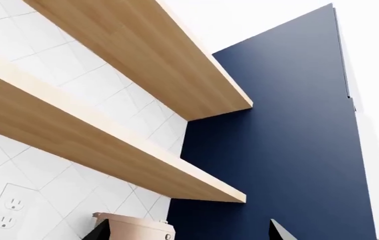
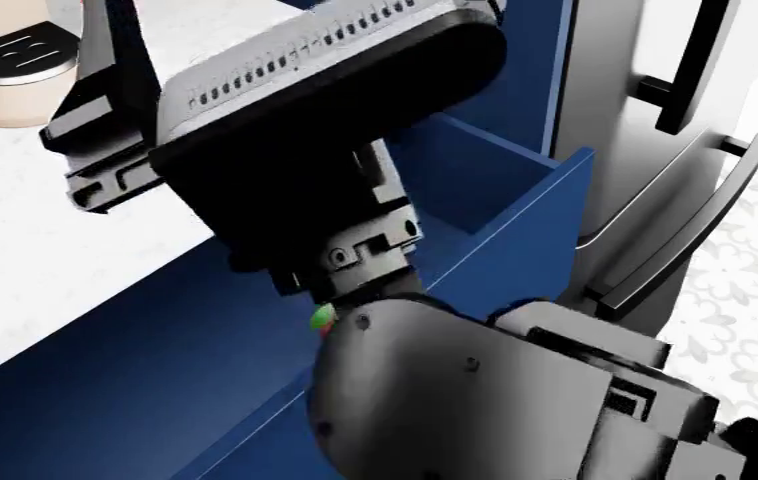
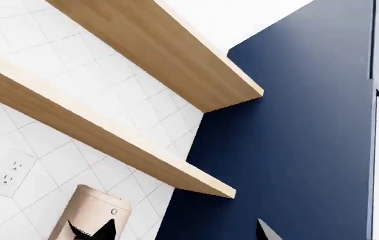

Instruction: Close the right drawer.

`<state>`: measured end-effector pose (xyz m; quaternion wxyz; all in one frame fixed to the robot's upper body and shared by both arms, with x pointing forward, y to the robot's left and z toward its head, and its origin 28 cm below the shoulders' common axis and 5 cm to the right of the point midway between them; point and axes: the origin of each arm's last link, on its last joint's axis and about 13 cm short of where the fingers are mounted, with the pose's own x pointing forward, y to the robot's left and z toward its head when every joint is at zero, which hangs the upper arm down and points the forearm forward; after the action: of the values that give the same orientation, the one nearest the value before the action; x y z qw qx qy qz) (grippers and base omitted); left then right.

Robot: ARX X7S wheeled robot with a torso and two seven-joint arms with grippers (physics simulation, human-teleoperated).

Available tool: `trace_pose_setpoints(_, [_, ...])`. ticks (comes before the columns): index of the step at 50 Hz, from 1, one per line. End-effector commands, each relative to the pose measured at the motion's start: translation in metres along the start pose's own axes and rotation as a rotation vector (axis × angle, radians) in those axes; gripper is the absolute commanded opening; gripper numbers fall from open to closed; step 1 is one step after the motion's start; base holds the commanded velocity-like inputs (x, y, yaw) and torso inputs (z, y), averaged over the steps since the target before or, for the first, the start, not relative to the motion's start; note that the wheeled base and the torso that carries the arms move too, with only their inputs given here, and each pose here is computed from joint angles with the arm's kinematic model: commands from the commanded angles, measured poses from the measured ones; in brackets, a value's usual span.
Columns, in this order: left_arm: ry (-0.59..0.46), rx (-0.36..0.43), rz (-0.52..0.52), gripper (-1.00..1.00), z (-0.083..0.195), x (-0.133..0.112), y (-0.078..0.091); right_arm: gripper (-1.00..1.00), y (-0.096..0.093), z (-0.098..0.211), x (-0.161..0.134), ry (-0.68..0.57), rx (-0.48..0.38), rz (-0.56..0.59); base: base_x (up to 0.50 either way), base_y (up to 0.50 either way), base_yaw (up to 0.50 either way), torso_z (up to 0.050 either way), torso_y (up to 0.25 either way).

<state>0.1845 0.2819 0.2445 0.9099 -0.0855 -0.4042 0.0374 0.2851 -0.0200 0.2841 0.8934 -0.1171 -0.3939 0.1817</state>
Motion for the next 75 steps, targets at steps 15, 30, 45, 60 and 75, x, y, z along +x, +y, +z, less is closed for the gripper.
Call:
trace_pose_setpoints(15, [0.010, -0.077, -0.086, 1.00, 0.021, -0.008, -0.017, 1.00, -0.011, 0.171, -0.019, -0.336, -0.500, 0.077, 0.00, 0.00, 0.00, 0.000, 0.000])
trace_pose_setpoints(30, [0.014, -0.073, -0.183, 1.00, 0.012, -0.003, -0.033, 1.00, -0.017, 0.181, -0.016, -0.328, -0.543, 0.116, 0.00, 0.00, 0.00, 0.000, 0.000])
trace_pose_setpoints(45, [0.001, -0.183, -0.726, 1.00, 0.018, -0.017, -0.108, 1.00, -0.015, 0.172, -0.017, -0.297, -0.564, 0.130, 0.00, 0.00, 0.00, 0.000, 0.000])
trace_pose_setpoints(60, [0.185, -0.190, -1.093, 1.00, -0.047, -0.116, -0.147, 1.00, -0.013, 0.141, -0.040, -0.176, -0.525, 0.067, 0.00, 0.00, 0.00, 0.000, 0.000])
trace_pose_setpoints(75, [0.407, 0.117, -1.060, 1.00, -0.188, -0.165, -0.140, 1.00, -0.012, 0.117, -0.052, -0.144, -0.483, 0.052, 0.00, 0.00, 0.00, 0.000, 0.000])
